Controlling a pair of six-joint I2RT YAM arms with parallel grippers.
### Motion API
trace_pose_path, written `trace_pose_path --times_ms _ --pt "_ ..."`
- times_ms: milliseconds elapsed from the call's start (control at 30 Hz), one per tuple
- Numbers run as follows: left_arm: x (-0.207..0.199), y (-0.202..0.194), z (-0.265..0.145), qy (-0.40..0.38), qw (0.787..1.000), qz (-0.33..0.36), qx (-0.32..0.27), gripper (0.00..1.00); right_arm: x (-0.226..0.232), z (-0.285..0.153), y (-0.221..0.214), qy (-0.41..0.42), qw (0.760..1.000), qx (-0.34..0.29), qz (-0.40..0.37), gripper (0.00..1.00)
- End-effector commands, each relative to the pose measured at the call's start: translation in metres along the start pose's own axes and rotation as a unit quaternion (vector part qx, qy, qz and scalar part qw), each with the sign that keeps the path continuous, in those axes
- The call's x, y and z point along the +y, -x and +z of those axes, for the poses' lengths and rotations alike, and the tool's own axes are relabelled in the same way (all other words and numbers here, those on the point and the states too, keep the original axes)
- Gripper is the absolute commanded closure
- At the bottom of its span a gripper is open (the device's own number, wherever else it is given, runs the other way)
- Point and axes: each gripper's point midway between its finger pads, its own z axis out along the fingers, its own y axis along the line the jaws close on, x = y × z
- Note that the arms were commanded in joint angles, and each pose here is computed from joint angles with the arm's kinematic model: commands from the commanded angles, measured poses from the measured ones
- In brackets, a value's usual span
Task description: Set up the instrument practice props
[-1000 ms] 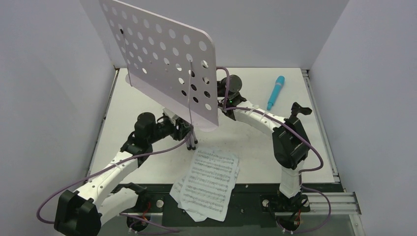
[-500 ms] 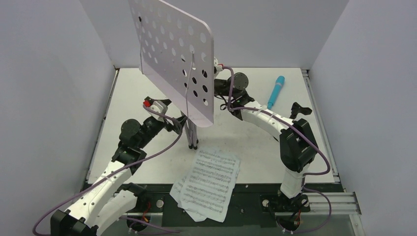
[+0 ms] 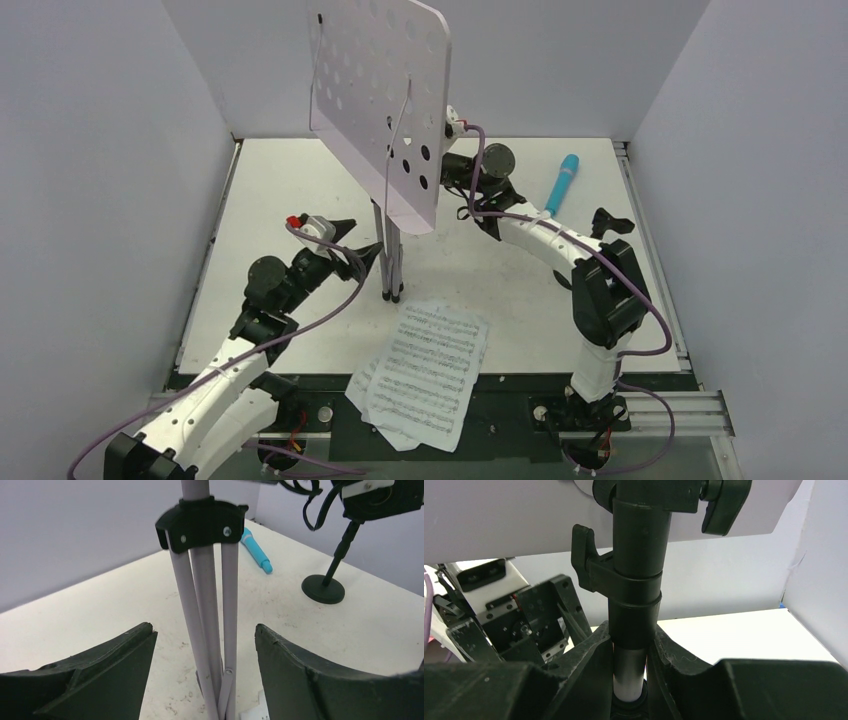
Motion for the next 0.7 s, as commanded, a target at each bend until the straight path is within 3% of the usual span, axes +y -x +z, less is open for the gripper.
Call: trace_pose_path --times_ms 0,467,667 --pt "-0.008 0.002 0.003 -0.021 1.000 -0.014 -0.017 0.30 0.046 0.002 0.081 0.041 0.989 -0.075 -0.117 0.95" --pt "-0.002 -0.018 0.020 -0.024 1.000 0.007 0.003 0.33 0.072 0.000 0.082 0.080 0.987 -0.064 -0.124 0.95" --pt "-0.003 -0.016 0.025 -0.040 0.999 0.004 -0.001 0.45 0.077 -0.001 0.082 0.084 0.987 -0.063 -0.122 0.95"
